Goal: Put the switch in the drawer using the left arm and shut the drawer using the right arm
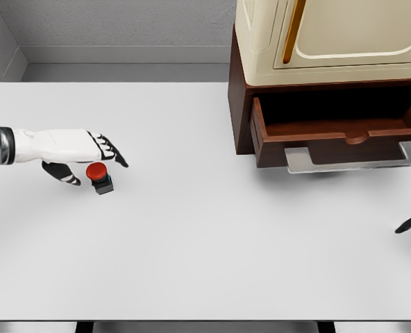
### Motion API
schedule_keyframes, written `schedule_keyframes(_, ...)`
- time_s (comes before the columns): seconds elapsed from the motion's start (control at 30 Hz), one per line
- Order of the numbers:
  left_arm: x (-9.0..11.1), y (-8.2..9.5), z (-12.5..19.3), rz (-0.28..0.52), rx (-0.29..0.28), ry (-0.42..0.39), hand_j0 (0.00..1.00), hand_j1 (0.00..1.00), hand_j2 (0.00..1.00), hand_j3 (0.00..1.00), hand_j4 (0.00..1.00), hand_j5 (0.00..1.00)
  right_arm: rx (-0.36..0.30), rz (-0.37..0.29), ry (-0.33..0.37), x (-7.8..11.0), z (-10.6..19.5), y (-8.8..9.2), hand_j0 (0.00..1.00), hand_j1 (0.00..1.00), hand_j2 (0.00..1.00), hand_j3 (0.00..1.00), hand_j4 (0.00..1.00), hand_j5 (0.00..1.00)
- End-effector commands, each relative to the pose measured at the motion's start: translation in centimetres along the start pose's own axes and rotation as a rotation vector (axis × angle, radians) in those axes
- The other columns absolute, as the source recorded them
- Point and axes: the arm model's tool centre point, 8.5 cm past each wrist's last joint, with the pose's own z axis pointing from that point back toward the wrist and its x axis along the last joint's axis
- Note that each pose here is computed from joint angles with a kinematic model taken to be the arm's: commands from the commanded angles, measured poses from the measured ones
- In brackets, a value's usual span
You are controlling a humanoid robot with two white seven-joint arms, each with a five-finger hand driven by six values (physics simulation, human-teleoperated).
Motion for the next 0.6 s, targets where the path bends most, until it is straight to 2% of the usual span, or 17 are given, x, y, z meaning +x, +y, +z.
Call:
schedule_keyframes(0.0, -0.2, -0.2, 0.0, 0.01, -0.003, 0.004, 0.84, 0.84, 0.84, 0.84, 0.84, 0.84, -0.075, -0.01, 0.026, -0.2, 1.2, -0.9, 0.34, 0.34, 0.34, 0.34, 0.34, 0.34)
schedule_keyframes(0.17, 0.2, -0.6, -0.5, 0.013, -0.012, -0.01, 0.83, 0.83, 0.83, 0.83, 0.83, 0.83, -0.113, -0.03, 0.036, -0.3, 1.6, -0.7, 0.36, 0.36, 0.36, 0.36, 0.36, 0.36)
schedule_keyframes(0.2, 0.1, -0.9, -0.8, 0.005, -0.031, -0.005, 0.82, 0.82, 0.82, 0.82, 0.82, 0.82, -0.114, -0.03, 0.035, -0.3, 1.6, -0.7, 0.37, 0.37, 0.37, 0.37, 0.37, 0.37)
schedule_keyframes(0.27, 0.0, -1.0, -0.7, 0.004, -0.034, -0.001, 0.82, 0.82, 0.82, 0.82, 0.82, 0.82, -0.115, -0.032, 0.034, -0.2, 1.6, -0.7, 0.41, 0.41, 0.41, 0.41, 0.41, 0.41)
schedule_keyframes(0.4, 0.1, -1.0, -0.7, 0.002, -0.036, -0.002, 0.81, 0.81, 0.81, 0.81, 0.81, 0.81, -0.099, -0.057, 0.041, -0.2, 1.9, 0.5, 0.41, 0.41, 0.41, 0.41, 0.41, 0.41)
schedule_keyframes(0.47, 0.1, -1.0, -0.7, 0.002, -0.036, -0.002, 0.75, 0.75, 0.75, 0.75, 0.75, 0.75, -0.1, -0.062, 0.043, -0.2, 1.9, 0.6, 0.42, 0.42, 0.42, 0.42, 0.42, 0.42)
schedule_keyframes(0.53, 0.1, -0.9, -0.7, -0.001, -0.035, -0.002, 0.65, 0.65, 0.65, 0.65, 0.65, 0.65, -0.106, -0.071, 0.044, -0.2, 1.9, 0.9, 0.41, 0.41, 0.41, 0.41, 0.41, 0.41)
schedule_keyframes(0.57, 0.1, -0.9, -0.7, -0.002, -0.035, -0.001, 0.63, 0.63, 0.63, 0.63, 0.63, 0.63, -0.106, -0.071, 0.044, -0.2, 1.9, 0.9, 0.41, 0.41, 0.41, 0.41, 0.41, 0.41)
